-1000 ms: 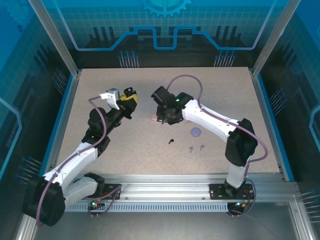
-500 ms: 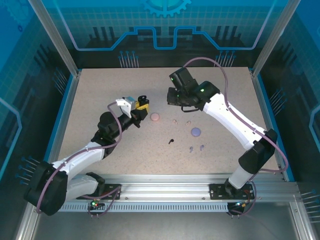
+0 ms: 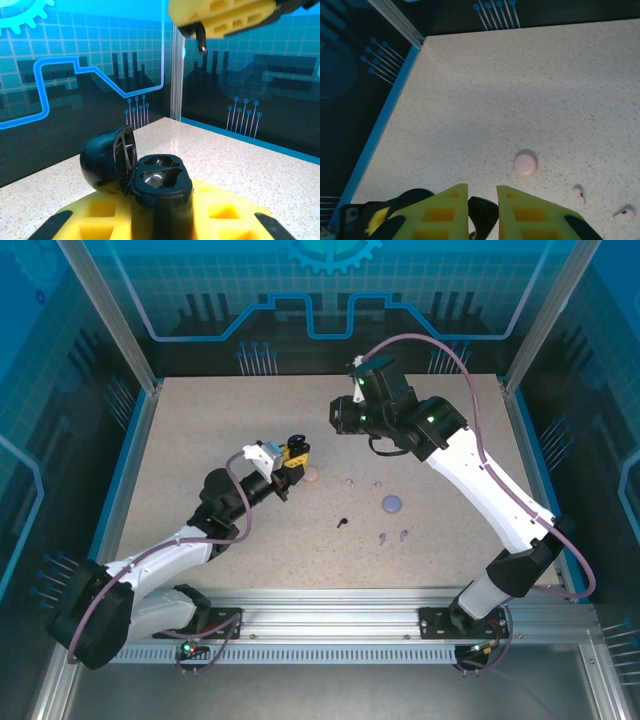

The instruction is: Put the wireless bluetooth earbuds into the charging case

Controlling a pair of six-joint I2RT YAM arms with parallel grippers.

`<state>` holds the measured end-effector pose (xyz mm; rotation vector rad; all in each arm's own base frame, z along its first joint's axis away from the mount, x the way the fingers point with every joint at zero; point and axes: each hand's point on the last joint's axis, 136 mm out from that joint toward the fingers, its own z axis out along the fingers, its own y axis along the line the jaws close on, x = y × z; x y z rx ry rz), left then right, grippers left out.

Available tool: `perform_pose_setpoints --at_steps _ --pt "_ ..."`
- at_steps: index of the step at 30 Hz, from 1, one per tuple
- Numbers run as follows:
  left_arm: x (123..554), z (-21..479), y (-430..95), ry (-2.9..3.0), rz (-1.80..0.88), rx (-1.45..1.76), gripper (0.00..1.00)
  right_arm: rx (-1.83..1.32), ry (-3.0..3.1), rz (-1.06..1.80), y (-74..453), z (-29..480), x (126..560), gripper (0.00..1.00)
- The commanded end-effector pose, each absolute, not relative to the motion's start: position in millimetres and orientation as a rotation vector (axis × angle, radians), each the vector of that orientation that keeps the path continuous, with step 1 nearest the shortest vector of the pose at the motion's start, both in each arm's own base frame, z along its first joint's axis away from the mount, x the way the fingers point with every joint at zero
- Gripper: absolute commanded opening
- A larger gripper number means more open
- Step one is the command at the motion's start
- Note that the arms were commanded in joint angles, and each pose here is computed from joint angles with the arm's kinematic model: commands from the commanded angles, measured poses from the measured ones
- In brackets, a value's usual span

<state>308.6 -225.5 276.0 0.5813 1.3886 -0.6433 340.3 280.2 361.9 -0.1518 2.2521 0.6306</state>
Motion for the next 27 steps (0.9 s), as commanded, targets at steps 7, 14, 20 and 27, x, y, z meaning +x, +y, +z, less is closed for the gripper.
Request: perform_pose_setpoints --at_steps 7,14,20,27 --pt "299 310 -246 1.26 -0.675 0.662 0.0 -0.425 2.038 0.725 313 402 307 0.18" --pt "294 318 -248 1.243 -0.698 0.663 0.0 -0.568 1.957 0.709 323 396 290 0.19" --pt "290 323 -250 1.232 -0.708 0.671 0.0 -0.627 1.954 0.691 331 383 284 0.18" --pt "287 327 -250 1.226 -0.71 0.669 0.0 -0.658 1.972 0.676 336 370 282 0.18"
